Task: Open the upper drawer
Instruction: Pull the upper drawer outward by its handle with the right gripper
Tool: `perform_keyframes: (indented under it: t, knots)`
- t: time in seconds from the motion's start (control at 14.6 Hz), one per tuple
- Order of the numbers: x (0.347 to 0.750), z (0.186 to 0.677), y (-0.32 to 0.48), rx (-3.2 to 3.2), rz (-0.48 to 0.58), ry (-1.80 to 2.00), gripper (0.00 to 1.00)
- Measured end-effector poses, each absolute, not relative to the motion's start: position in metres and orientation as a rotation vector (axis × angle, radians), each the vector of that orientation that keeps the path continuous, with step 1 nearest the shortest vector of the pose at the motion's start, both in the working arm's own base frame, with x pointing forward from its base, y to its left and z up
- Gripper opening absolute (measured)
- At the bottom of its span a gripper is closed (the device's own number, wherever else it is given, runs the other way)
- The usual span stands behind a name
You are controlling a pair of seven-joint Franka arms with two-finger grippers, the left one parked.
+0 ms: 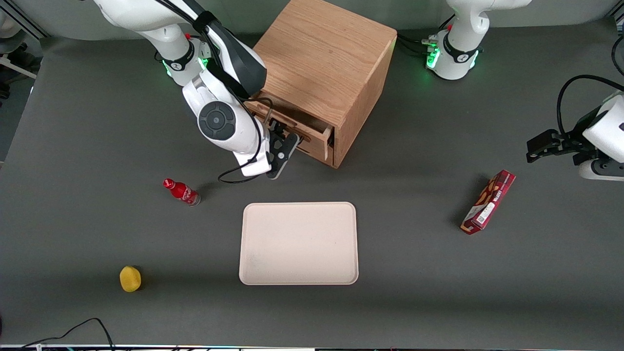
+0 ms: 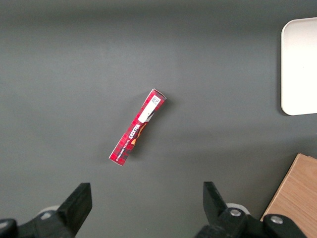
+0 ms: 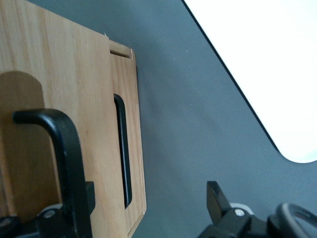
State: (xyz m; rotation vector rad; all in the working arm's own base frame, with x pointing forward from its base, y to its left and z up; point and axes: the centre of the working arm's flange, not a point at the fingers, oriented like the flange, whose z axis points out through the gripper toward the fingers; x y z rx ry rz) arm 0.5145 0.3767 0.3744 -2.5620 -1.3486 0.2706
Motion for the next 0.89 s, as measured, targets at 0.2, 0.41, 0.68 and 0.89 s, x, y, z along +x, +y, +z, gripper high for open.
perform_keyframes:
  t: [0.2, 0.41, 0.68, 0.89]
  knots:
    - [0.523, 0.376, 0.373, -2.565, 0.257, -1.342, 1.00]
    - [0.534, 0.375, 0.365, -2.571, 0.245, -1.338, 1.00]
    - [0.550, 0.374, 0.347, -2.580, 0.227, -1.335, 1.00]
    - [0.562, 0.373, 0.335, -2.582, 0.213, -1.332, 1.00]
